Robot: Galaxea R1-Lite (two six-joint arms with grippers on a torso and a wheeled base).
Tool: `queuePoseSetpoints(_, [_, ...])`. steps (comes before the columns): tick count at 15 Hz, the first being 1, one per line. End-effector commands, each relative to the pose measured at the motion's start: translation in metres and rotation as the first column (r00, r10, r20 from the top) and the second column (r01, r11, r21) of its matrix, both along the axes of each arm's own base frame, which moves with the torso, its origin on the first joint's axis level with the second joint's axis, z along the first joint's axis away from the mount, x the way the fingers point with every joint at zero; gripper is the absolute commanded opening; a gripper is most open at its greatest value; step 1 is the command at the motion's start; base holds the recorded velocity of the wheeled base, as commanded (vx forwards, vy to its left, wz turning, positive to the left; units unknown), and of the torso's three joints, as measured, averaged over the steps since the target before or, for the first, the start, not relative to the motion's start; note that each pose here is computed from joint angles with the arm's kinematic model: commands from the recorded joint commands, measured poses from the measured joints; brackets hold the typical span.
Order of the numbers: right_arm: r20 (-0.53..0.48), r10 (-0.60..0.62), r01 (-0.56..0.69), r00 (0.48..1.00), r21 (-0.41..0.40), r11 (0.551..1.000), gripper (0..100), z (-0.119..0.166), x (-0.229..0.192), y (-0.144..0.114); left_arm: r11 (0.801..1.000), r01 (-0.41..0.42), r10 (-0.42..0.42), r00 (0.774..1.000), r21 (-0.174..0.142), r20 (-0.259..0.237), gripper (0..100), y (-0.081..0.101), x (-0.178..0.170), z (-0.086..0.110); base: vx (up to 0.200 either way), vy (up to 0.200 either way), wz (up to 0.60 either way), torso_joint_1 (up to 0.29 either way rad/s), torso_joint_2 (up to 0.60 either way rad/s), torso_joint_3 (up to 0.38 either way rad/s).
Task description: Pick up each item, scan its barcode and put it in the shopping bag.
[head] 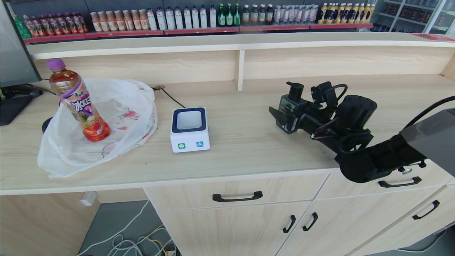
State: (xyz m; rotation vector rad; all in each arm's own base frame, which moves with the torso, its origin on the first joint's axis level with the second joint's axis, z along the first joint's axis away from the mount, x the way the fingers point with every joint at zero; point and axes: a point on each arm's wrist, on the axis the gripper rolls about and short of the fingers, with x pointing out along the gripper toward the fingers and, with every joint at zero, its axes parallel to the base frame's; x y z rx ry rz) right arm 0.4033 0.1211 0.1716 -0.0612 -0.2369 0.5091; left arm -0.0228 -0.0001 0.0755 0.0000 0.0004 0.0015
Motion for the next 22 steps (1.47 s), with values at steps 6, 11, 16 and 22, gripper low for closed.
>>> queuePoseSetpoints(6, [-0.006, 0.001, -0.001, 1.000, -0.003, 1.000, 0, -0.003, -0.001, 0.001, 1.000, 0.000, 0.000, 1.000, 0.000, 0.000, 100, 0.000, 0.000, 0.000, 0.000, 0.000, 0.00, 0.000, 0.00, 0.000])
queuePoseSetpoints(11, [0.000, 0.002, -0.002, 1.000, -0.002, 1.000, 0, -0.001, -0.002, 0.001, 1.000, 0.000, 0.000, 1.000, 0.000, 0.000, 100, 0.000, 0.000, 0.000, 0.000, 0.000, 0.00, 0.000, 0.00, 0.000])
queuePoseSetpoints(16, [-0.013, 0.002, -0.003, 1.000, -0.005, 1.000, 0, 0.000, -0.010, -0.002, 1.000, 0.000, 0.000, 1.000, 0.000, 0.000, 100, 0.000, 0.000, 0.000, 0.000, 0.000, 0.00, 0.000, 0.00, 0.000])
queuePoseSetpoints(22, [0.021, 0.003, -0.003, 1.000, 0.006, 1.000, 0, 0.024, -0.034, -0.008, 1.000, 0.000, 0.000, 1.000, 0.000, 0.000, 100, 0.000, 0.000, 0.000, 0.000, 0.000, 0.00, 0.000, 0.00, 0.000])
